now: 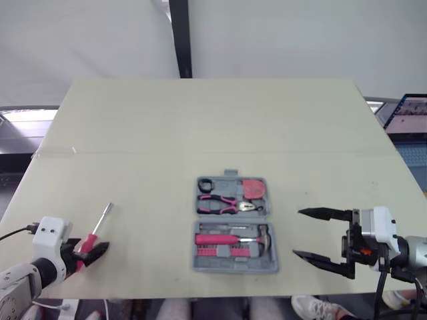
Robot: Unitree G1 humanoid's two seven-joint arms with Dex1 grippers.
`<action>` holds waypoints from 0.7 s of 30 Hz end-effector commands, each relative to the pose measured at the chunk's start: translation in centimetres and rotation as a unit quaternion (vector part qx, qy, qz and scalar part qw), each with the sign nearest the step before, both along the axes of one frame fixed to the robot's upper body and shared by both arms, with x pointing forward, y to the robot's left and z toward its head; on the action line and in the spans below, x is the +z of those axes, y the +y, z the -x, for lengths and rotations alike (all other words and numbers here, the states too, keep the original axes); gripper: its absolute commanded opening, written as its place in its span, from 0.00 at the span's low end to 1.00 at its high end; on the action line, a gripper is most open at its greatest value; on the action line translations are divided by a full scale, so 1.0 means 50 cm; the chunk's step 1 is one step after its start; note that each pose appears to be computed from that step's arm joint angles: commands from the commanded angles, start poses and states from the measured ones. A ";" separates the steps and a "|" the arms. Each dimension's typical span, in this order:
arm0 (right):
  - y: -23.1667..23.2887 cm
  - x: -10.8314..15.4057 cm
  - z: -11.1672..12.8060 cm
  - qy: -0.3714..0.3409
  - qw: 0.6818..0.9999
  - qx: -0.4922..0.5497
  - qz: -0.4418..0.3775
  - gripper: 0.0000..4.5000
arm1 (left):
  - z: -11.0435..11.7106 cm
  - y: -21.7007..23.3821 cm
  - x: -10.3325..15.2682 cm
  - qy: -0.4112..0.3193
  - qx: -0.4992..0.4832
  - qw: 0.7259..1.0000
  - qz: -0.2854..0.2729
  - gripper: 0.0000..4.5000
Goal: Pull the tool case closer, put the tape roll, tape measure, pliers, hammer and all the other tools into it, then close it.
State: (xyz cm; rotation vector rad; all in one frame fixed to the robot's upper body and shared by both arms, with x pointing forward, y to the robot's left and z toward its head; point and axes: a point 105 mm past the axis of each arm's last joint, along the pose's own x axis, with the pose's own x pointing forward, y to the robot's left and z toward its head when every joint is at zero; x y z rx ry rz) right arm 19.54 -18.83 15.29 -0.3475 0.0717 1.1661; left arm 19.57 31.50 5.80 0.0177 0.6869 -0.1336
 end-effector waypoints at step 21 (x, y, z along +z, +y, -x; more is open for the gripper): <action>-0.004 0.023 0.009 -0.021 1.000 -0.008 0.012 0.99 | -0.040 0.010 -0.023 -0.007 -0.038 0.999 -0.023 1.00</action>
